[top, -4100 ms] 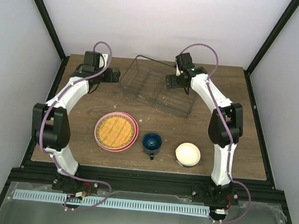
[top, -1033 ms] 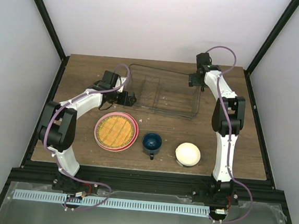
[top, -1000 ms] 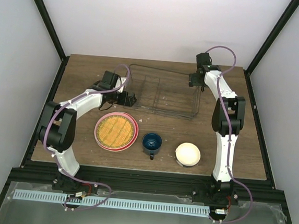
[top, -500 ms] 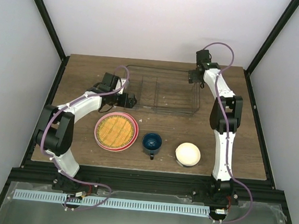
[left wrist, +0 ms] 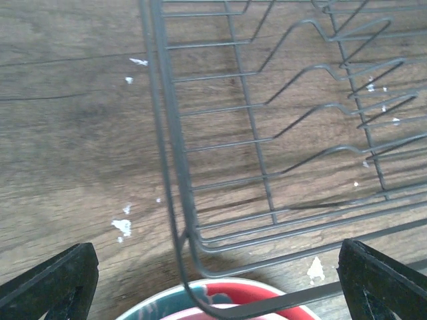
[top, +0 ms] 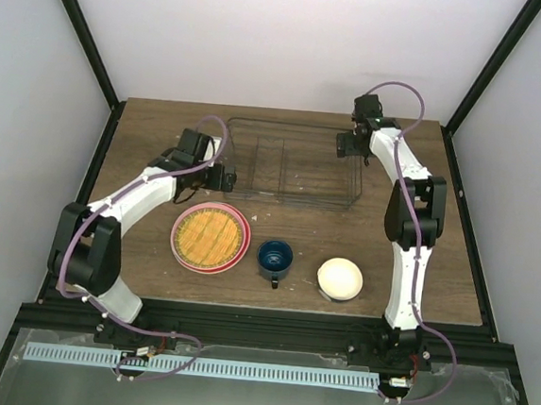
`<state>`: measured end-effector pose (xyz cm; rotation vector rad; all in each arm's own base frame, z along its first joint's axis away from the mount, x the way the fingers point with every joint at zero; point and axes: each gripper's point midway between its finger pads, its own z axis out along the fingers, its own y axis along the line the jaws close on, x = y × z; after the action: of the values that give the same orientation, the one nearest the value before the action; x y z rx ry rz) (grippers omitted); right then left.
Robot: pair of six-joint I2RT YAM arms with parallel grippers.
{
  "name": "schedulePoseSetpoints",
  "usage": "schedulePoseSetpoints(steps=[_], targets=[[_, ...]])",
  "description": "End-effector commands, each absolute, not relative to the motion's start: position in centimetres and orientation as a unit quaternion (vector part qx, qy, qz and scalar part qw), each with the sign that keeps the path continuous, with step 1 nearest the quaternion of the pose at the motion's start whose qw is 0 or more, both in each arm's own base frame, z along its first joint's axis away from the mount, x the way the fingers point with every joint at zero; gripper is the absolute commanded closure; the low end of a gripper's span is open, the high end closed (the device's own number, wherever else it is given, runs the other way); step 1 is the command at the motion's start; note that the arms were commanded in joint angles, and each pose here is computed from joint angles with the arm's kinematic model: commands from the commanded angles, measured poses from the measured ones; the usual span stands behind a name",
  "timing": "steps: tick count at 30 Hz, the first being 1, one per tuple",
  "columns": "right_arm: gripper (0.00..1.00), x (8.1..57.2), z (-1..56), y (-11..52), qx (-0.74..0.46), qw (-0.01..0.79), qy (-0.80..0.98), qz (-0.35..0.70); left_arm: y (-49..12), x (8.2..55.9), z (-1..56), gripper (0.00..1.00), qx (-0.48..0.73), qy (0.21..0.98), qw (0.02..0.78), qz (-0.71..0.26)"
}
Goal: Load the mixed dishes into the dish rack
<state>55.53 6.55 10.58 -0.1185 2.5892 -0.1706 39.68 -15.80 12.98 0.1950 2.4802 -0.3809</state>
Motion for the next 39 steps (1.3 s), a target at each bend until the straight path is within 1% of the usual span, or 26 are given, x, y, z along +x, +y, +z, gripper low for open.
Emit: schedulePoseSetpoints(steps=[1,4,6,11,15,20,25,28,32,36,39], targets=[[0.00,54.9,16.1,9.1,-0.054,0.317,0.946,-0.034,-14.2,40.2,15.7,0.00,0.056,0.933,0.340,-0.102],[0.00,54.4,18.5,9.7,-0.055,0.335,0.940,-0.035,-13.2,40.1,18.5,0.00,0.047,0.924,0.370,-0.086],[0.00,54.1,20.1,9.6,-0.051,0.344,0.936,-0.042,-12.0,39.4,19.7,0.00,0.035,0.925,0.374,-0.063],[0.00,52.5,23.6,9.6,-0.037,0.365,0.929,-0.052,-10.1,35.4,19.9,0.00,-0.009,0.945,0.324,-0.051],[0.00,51.0,25.2,11.7,-0.051,0.367,0.928,-0.032,-9.0,31.8,19.4,0.00,-0.032,0.959,0.277,-0.044],[0.00,48.0,25.4,15.6,-0.082,0.341,0.936,0.009,-8.3,28.7,19.0,0.00,-0.046,0.968,0.241,-0.051],[0.01,43.6,25.1,18.2,-0.097,0.305,0.946,0.044,-8.7,28.6,19.2,0.00,-0.045,0.966,0.245,-0.075],[0.04,40.8,24.7,17.9,-0.082,0.287,0.953,0.057,-9.5,28.5,18.9,0.00,-0.036,0.968,0.231,-0.091],[0.05,36.8,24.5,16.3,-0.042,0.262,0.962,0.057,-11.2,27.9,18.4,0.00,-0.009,0.970,0.206,-0.125],[0.07,33.3,23.0,16.4,-0.005,0.226,0.971,0.072,-12.1,28.0,18.2,0.00,0.012,0.972,0.200,-0.126],[0.12,30.9,21.5,17.5,0.018,0.201,0.974,0.098,-12.6,29.0,18.4,0.00,0.020,0.969,0.209,-0.131]])
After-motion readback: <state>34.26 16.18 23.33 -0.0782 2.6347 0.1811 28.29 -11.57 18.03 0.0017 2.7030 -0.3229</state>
